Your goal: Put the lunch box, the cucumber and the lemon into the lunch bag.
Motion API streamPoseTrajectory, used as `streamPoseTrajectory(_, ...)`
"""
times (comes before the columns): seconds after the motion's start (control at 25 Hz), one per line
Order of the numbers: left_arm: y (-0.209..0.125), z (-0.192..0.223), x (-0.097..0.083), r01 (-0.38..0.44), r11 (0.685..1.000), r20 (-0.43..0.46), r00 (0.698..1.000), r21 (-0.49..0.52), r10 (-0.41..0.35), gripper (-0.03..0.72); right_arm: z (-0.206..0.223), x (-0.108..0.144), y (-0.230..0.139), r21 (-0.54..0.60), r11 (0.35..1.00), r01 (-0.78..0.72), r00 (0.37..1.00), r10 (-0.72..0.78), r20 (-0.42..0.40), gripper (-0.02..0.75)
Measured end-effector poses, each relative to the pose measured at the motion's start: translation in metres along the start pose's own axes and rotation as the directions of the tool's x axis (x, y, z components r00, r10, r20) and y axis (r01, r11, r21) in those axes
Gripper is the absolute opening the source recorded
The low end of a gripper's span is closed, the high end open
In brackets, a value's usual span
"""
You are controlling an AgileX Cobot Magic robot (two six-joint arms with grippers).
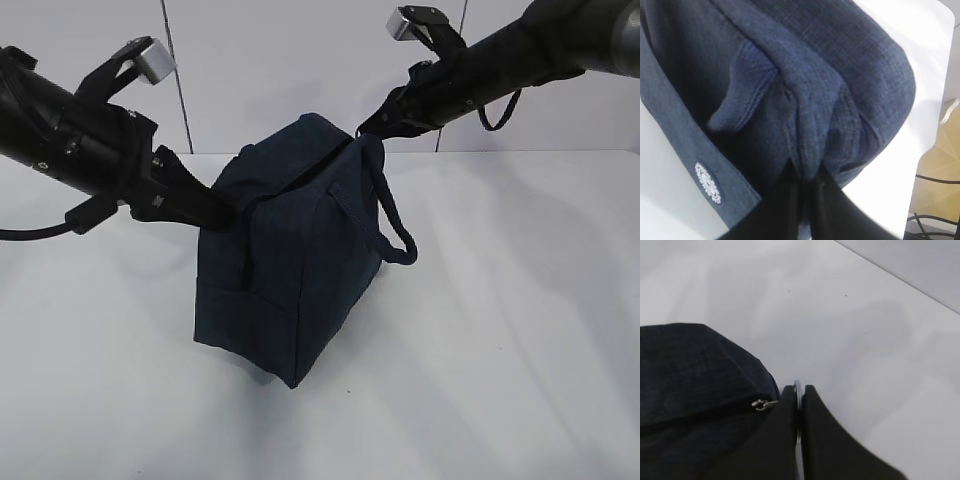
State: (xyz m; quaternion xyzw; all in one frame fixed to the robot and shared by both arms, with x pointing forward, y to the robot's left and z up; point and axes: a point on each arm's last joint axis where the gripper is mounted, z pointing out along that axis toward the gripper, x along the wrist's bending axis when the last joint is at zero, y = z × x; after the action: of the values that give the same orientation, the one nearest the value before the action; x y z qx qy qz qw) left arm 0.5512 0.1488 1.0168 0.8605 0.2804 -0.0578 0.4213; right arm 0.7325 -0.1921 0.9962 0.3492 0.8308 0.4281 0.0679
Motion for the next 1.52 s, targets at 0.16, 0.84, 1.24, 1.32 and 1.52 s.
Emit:
streamPoseTrajectory(0.16,0.000,0.000,0.001,0.001,1.000,-0.013,1.000,-0.001,-0.001,0.011,0.001,0.001,0.001,-0.019,1.000,0.001,1.000,-0.001,-0.023,0.008)
streamPoseTrajectory(0.84,0.021,-0.036,-0.011,0.137,0.989,-0.104,0.984,-0.052,-0.142,0.477,0.000,0.005,0.002,-0.021,1.000,0.003,0.997,-0.004,-0.071,0.008)
streamPoseTrajectory(1.24,0.085,-0.054,0.005,0.080,0.990,-0.151,0.984,-0.117,-0.097,0.475,0.000,0.006,0.002,-0.018,1.000,0.001,0.996,-0.002,-0.085,0.008)
streamPoseTrajectory(1.32,0.090,-0.047,0.015,0.087,0.991,-0.143,0.984,-0.103,-0.101,0.462,0.000,0.006,0.002,-0.019,1.000,-0.001,0.996,-0.001,-0.088,0.008)
streamPoseTrajectory(1.52,0.096,-0.029,0.038,0.113,0.990,-0.127,0.984,-0.079,-0.122,0.431,0.000,0.007,0.002,-0.018,1.000,-0.002,0.996,0.000,-0.093,0.008)
